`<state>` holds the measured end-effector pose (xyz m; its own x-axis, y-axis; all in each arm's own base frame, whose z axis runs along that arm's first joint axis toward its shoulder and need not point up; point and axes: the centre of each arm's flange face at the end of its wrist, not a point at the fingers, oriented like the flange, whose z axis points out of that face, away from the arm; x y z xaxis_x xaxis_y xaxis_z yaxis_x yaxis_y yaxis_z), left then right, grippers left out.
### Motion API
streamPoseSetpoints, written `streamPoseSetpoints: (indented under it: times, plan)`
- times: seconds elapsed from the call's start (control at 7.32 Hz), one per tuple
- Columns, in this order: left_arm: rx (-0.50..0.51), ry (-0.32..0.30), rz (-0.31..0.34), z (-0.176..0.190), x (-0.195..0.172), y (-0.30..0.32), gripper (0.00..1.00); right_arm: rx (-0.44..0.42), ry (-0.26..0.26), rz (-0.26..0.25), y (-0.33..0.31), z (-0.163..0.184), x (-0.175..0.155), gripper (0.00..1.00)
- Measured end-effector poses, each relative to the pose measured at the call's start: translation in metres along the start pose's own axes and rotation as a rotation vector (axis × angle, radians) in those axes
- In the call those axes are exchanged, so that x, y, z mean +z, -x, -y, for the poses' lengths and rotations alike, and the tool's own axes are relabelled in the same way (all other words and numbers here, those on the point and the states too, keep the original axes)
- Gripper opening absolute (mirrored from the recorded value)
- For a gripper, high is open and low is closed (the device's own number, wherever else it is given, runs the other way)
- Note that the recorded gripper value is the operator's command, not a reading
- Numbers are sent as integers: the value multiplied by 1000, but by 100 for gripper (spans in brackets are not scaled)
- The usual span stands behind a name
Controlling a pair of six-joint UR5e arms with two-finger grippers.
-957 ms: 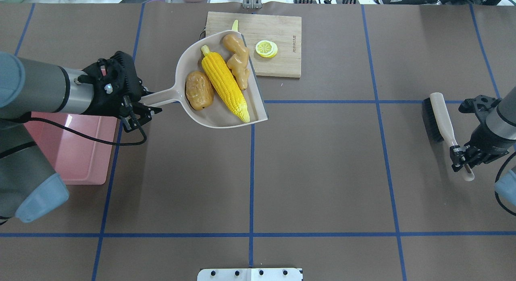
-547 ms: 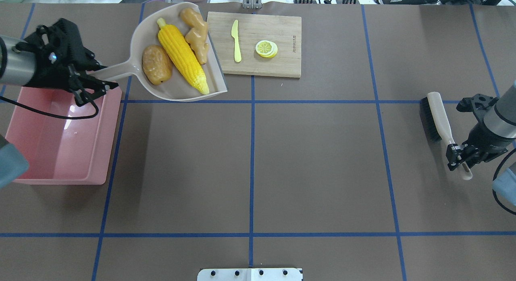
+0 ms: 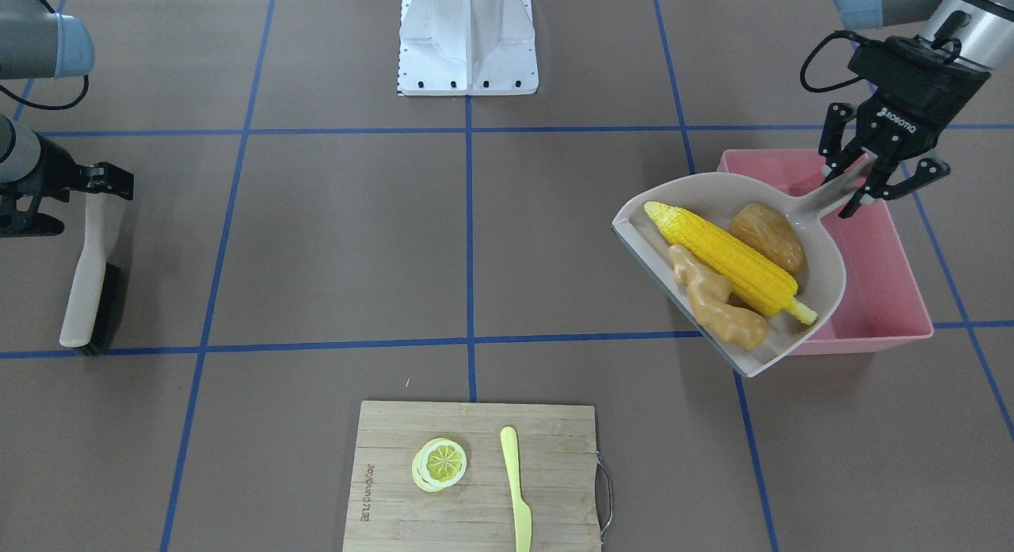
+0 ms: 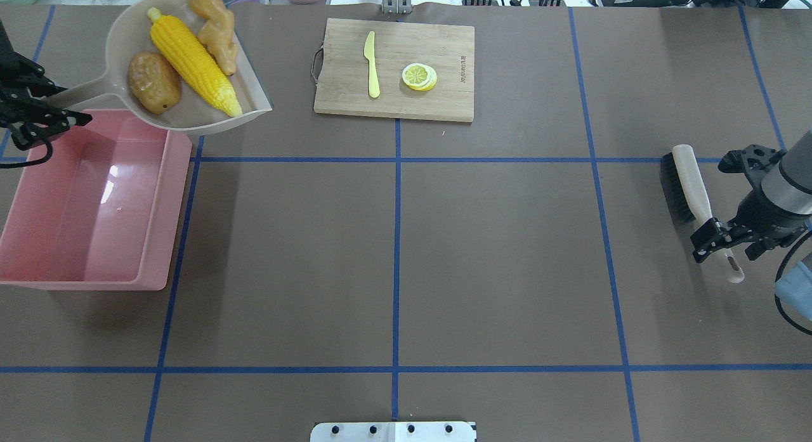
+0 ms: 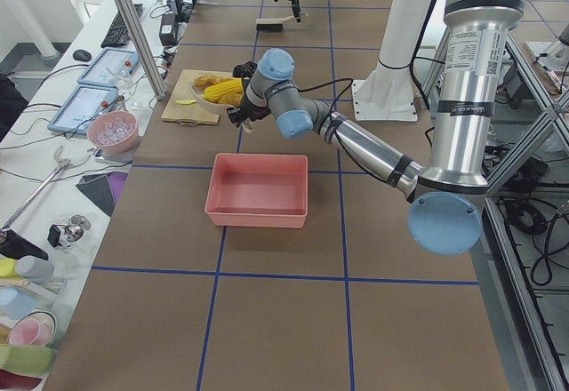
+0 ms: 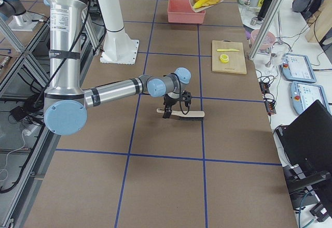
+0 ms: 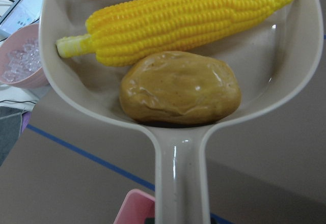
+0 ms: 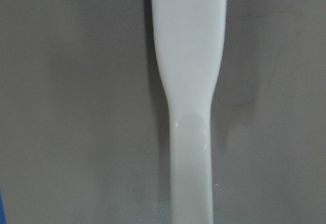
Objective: Sweep and dump trash into bin
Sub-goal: 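Carry the loaded dustpan over the pink bin with the left gripper, then tilt the dustpan with the left gripper to dump the food into the pink bin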
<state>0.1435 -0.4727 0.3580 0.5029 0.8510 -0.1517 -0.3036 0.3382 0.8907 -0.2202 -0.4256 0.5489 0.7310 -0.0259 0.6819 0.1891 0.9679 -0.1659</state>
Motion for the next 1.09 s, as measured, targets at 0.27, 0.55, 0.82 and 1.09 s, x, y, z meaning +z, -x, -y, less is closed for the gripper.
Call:
streamPoseSetpoints:
  times: [0.27,0.55,0.82,1.09]
  plan:
    - [-45,27,1,-35,-17,1,0,20,-52,28,-5,15,-30,100]
    - [-98,37,-19,-79,-42,-1,0,17,-134,28,-34,32,-66,100]
    - [-144,29,-49,-138,-69,-13,0,-44,-180,-10,-106,46,-85,100]
    - [-170,31,-52,-197,-92,-36,0,-98,-192,-50,-196,43,-91,100]
